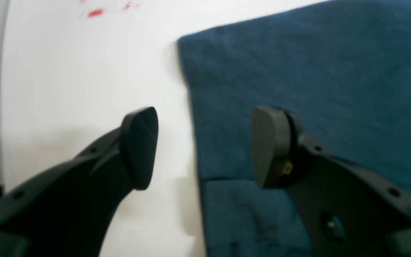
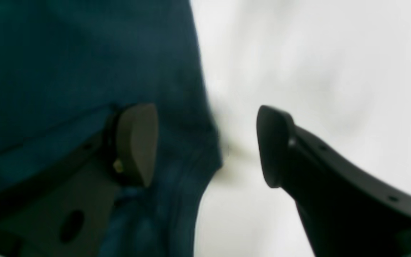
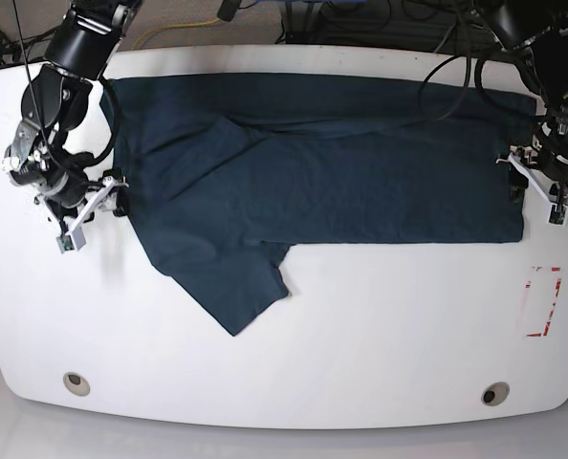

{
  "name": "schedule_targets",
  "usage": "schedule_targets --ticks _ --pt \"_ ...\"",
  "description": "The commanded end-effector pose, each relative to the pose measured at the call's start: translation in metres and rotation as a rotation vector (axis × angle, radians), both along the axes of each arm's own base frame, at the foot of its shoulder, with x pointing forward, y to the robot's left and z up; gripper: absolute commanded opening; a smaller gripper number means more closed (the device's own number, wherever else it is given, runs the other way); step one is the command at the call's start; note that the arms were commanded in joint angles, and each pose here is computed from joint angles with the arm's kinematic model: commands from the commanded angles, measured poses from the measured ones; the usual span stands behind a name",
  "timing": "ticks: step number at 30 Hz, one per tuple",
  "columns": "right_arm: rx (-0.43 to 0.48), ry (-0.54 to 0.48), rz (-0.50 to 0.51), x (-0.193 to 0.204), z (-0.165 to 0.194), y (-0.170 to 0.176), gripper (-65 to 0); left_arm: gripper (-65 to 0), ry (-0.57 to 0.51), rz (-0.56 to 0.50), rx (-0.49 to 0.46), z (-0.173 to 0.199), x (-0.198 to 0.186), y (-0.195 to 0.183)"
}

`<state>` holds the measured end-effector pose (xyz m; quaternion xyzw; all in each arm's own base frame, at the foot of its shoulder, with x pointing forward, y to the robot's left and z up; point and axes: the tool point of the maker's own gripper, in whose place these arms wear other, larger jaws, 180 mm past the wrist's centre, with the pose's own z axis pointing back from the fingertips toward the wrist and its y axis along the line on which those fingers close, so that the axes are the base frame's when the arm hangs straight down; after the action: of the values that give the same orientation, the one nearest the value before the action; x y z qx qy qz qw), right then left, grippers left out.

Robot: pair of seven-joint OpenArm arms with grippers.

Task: Fold the T-shirt properly
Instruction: 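Release the edge and move both grippers down to the shirt's hem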

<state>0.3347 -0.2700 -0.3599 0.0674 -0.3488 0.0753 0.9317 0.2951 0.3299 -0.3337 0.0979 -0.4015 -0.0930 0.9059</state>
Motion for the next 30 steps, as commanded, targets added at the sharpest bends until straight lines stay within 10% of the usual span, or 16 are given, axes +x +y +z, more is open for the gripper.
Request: schedule_targets --ticks 1,14,30 --pt "0.038 -0.056 -0.002 0.024 0.013 -0.002 -23.5 -27.1 -0.052 0.009 0.014 0.016 0.016 0.008" --pt "0.217 -0.104 0.018 0.105 -0.006 0.02 -23.5 -27.1 -0.025 0.025 0.008 0.007 0.021 0.011" --pt "0.287 -0.058 0.089 0.114 -0.034 0.077 -26.6 -26.7 -0.003 0.046 -0.055 -0.011 0.029 0.015"
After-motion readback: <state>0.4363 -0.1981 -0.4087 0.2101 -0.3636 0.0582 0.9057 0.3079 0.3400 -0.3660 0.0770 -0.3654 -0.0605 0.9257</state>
